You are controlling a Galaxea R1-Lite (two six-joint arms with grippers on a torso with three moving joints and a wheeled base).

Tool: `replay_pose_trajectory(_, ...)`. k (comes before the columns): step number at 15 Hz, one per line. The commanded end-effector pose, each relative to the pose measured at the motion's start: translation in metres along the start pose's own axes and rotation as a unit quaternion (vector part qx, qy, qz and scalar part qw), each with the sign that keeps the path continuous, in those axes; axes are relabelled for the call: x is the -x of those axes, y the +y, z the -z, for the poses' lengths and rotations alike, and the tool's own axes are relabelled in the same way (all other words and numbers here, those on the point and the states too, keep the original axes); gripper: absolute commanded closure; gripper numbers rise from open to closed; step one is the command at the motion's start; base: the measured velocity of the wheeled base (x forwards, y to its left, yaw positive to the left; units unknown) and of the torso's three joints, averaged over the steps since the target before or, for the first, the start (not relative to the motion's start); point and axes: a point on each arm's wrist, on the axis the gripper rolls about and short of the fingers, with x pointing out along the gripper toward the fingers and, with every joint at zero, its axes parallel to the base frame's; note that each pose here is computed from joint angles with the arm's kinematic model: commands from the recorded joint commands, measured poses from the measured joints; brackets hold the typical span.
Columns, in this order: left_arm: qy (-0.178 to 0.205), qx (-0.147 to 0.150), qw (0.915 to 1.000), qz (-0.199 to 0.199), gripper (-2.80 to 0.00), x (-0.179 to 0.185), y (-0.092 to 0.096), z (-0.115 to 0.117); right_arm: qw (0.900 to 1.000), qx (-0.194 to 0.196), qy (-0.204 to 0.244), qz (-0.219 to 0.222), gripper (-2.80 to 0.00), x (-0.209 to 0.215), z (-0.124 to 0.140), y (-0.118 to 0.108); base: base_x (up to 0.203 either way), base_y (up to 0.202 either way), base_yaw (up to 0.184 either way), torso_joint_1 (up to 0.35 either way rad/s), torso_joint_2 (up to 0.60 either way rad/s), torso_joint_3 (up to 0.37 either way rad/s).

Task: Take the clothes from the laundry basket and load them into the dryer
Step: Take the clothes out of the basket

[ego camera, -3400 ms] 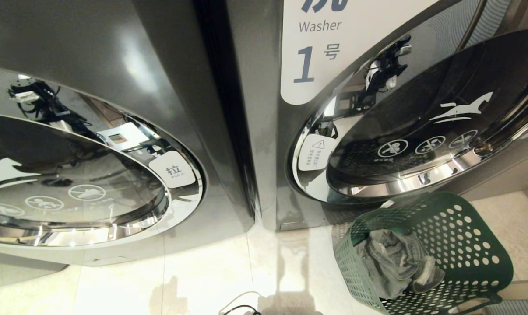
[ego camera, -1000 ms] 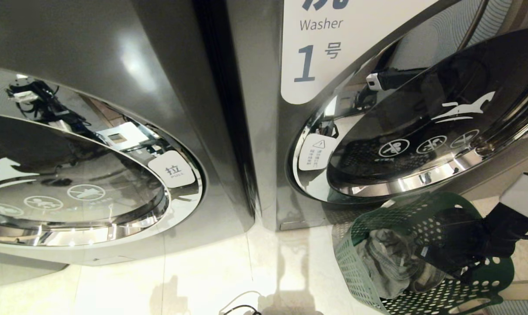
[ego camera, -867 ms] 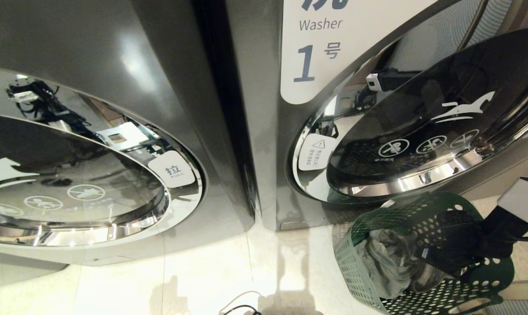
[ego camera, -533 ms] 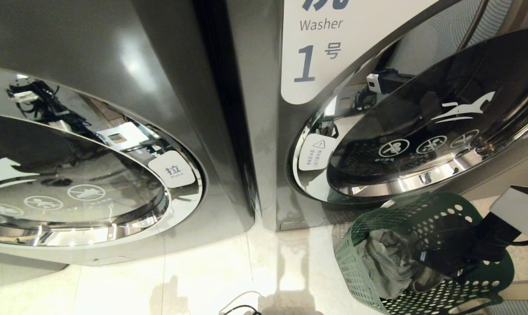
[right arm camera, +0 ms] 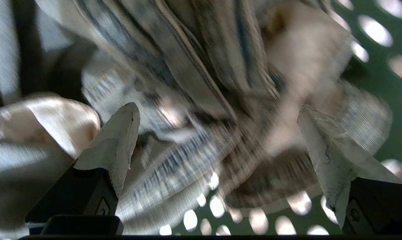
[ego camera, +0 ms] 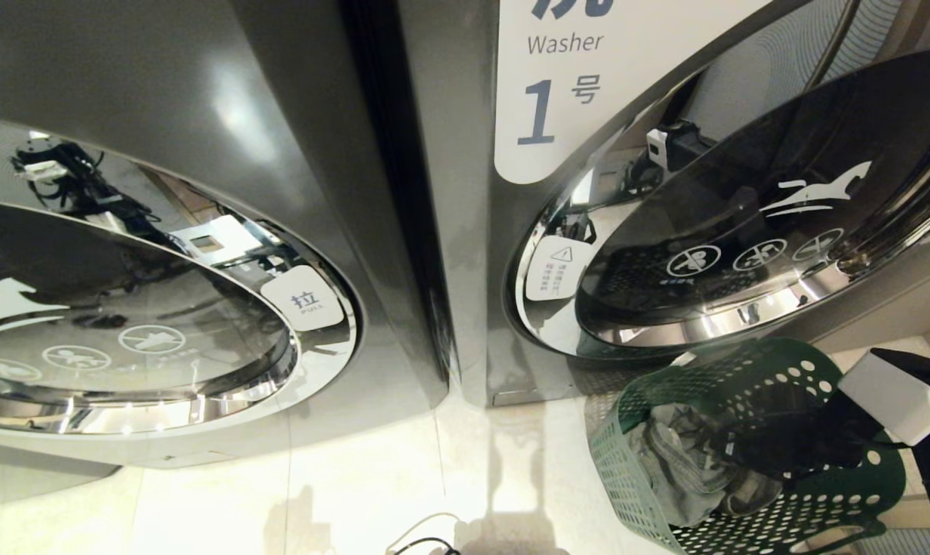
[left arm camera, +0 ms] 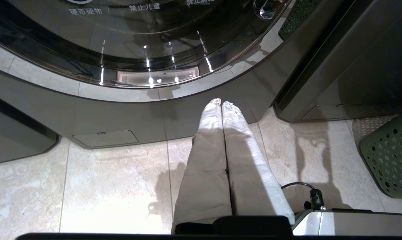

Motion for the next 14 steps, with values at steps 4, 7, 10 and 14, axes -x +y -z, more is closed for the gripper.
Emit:
replay_pose_trajectory(4, 0.013, 0.000, 0.9999, -0.001, 0.00, -0.002, 0.000, 0.008, 1.000, 0.004, -0.005, -0.027, -2.80, -0.027, 0.003, 0.001, 0.000, 0.000, 0.000, 0.000, 0.00, 0.000)
replay_pose_trajectory(7, 0.013, 0.000, 0.9999, -0.001, 0.00, -0.002, 0.000, 0.008, 0.999, 0.008, -0.007, -0.036, -2.80, -0.040, 0.006, 0.002, 0.000, 0.000, 0.000, 0.000, 0.00, 0.000)
replay_pose_trajectory(10, 0.013, 0.000, 0.9999, -0.001, 0.00, -0.002, 0.000, 0.008, 0.999, 0.013, -0.009, -0.041, -2.80, -0.049, 0.009, 0.006, 0.000, 0.000, 0.000, 0.000, 0.00, 0.000)
replay_pose_trajectory(14, 0.014, 0.000, 0.9999, -0.001, 0.00, -0.002, 0.000, 0.008, 0.999, 0.015, -0.017, -0.044, 0.00, -0.054, 0.007, 0.008, 0.000, 0.000, 0.000, 0.000, 0.00, 0.000)
